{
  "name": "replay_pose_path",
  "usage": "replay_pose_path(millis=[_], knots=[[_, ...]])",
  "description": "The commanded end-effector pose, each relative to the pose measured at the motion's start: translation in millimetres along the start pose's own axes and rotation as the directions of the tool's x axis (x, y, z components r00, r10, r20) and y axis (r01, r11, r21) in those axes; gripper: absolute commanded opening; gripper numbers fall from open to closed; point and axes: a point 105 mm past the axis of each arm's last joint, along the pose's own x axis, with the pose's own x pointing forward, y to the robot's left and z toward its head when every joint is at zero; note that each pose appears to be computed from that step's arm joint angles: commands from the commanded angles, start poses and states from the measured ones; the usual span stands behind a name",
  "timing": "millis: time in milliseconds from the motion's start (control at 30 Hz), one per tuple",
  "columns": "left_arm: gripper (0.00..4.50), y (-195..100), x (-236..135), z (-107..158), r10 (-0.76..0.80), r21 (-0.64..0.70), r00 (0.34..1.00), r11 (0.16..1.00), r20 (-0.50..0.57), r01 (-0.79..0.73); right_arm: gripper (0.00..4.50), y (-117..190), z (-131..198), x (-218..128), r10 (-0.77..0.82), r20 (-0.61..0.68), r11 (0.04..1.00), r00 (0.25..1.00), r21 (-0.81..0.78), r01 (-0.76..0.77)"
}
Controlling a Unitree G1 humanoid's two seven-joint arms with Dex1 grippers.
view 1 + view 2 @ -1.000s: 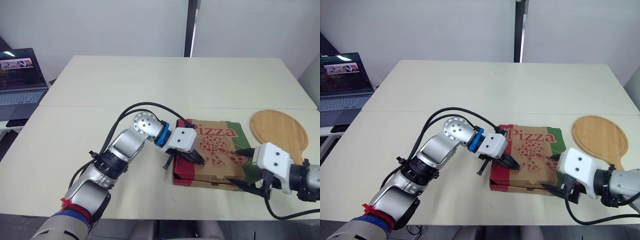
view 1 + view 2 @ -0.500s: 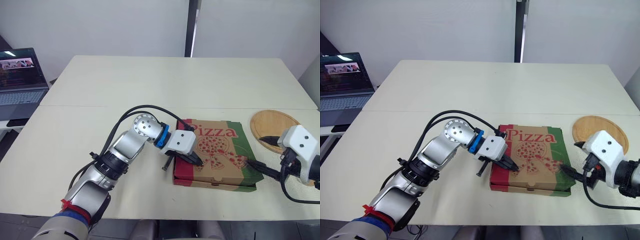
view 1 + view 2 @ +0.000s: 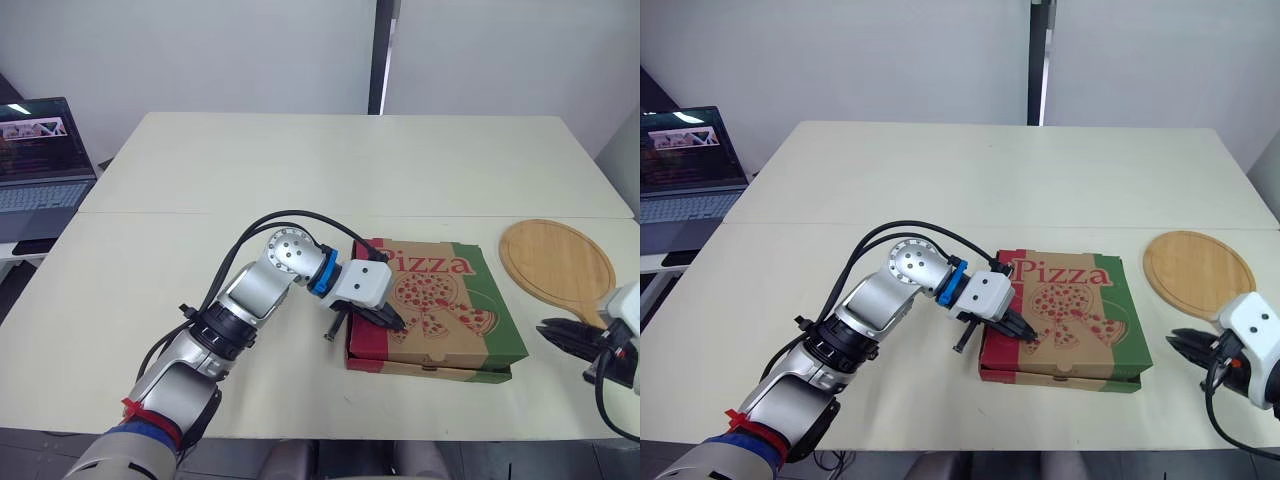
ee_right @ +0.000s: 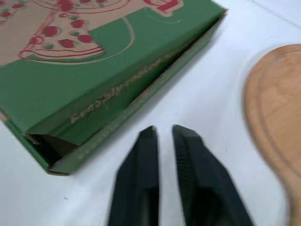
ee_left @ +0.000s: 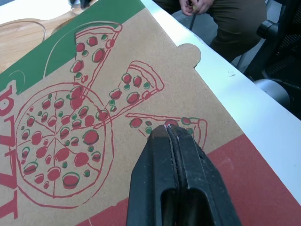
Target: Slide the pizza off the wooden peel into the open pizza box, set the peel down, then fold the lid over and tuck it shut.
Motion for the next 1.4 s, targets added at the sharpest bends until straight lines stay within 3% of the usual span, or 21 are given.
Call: replay_pose_path(millis=[33, 267, 467, 633, 800, 1100, 1267, 1400], knots=[[0.00, 2, -2, 3, 0.004, 0.021, 1.000, 1.000, -0.009, -0.003, 0.04, 11, 5, 4, 0.067, 0.038, 0.998, 0.997, 0.005, -0.067], [0.00, 4, -2, 5, 0.010, 0.025, 1.000, 1.000, -0.007, -0.010, 0.04, 34, 7, 13, 0.195, 0.059, 0.974, 0.979, 0.102, -0.200], [0.00, 5, -2, 5, 0.011, 0.029, 1.000, 1.000, -0.008, -0.010, 0.04, 40, 7, 16, 0.213, 0.059, 0.969, 0.975, 0.116, -0.218], [0.00, 5, -2, 6, 0.009, 0.031, 1.000, 0.999, -0.009, -0.008, 0.04, 9, -10, 6, 0.049, -0.067, 0.999, 0.997, -0.010, -0.049], [0.00, 2, 0, 3, 0.002, 0.024, 1.000, 1.000, -0.014, -0.001, 0.04, -18, 21, -8, -0.079, 0.051, 0.993, 0.996, -0.080, 0.082], [0.00, -7, -14, -9, 0.025, -0.046, 0.999, 0.999, -0.035, -0.027, 0.04, 43, 53, 27, 0.141, 0.128, 0.977, 0.982, -0.179, -0.117], [0.00, -16, -18, -24, 0.039, -0.106, 0.997, 0.993, -0.066, -0.046, 0.04, 64, 43, 45, 0.212, 0.063, 0.951, 0.975, -0.243, -0.191], [0.00, -24, -16, -32, 0.038, -0.148, 0.996, 0.988, -0.075, -0.049, 0.04, 63, 32, 51, 0.215, 0.013, 0.941, 0.977, -0.272, -0.203]])
